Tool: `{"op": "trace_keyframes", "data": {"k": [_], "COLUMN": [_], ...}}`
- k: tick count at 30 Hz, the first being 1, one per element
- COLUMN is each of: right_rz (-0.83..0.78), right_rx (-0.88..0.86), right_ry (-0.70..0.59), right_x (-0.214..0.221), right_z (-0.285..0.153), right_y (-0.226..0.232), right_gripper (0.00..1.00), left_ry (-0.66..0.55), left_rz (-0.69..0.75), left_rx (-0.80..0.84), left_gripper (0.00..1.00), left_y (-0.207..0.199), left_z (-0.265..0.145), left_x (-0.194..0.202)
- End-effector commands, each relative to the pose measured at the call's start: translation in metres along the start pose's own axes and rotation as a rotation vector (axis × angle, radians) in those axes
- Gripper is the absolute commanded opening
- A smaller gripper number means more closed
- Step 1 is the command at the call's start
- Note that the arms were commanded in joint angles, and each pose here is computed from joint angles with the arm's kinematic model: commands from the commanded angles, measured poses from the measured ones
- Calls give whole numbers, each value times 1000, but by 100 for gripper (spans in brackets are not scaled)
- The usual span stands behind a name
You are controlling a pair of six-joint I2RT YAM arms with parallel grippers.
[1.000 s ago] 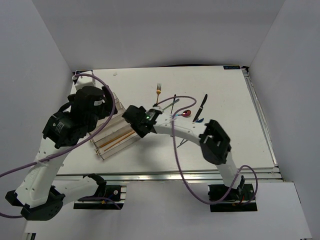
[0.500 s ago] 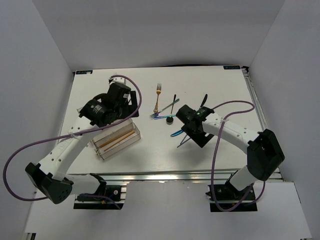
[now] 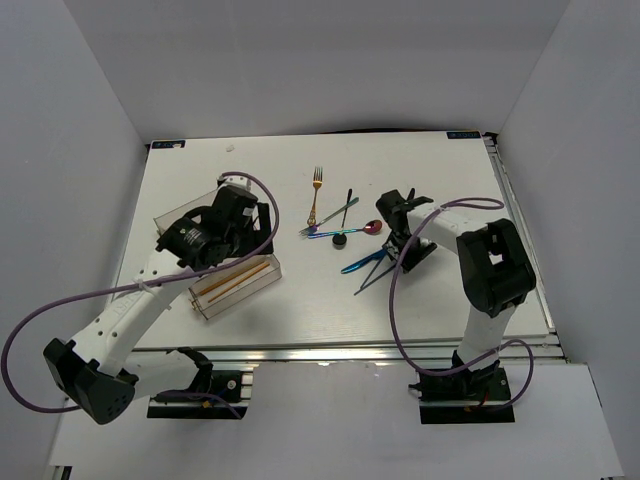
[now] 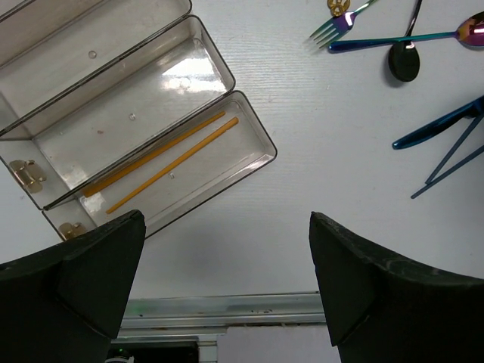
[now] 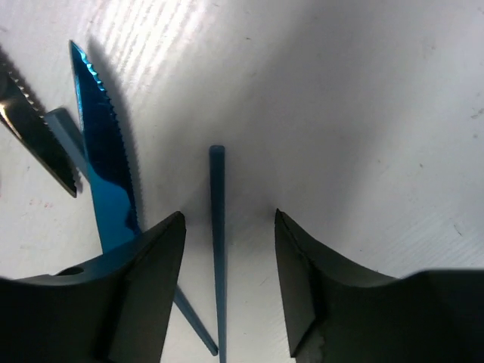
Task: Sort the eating utensils into containers
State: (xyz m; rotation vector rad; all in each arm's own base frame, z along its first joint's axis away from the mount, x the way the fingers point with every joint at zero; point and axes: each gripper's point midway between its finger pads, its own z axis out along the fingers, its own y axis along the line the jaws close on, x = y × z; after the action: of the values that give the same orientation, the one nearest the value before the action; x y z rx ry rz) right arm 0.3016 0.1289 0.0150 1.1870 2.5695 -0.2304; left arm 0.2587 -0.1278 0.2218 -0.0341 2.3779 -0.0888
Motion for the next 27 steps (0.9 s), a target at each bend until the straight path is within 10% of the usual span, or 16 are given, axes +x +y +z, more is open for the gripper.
{"op": "trace_keyframes", "data": {"k": [1, 14, 27], "right_rz": [-28, -37, -27], "right_rx": [35, 40, -426], "right_ry": [46, 123, 97], "right_x": [12, 44, 73], "right_z": [22, 32, -109], "right_y": [-11, -58, 20], "right_gripper": [52, 3, 0], "left_ry": [-12, -19, -140], "left_rz": [9, 1, -75], "left_rx": [-16, -21, -66], "left_gripper": [98, 98, 98], "left_y": [9, 12, 20], "left_z": [-8, -12, -56], "left_x": [4, 4, -50]}}
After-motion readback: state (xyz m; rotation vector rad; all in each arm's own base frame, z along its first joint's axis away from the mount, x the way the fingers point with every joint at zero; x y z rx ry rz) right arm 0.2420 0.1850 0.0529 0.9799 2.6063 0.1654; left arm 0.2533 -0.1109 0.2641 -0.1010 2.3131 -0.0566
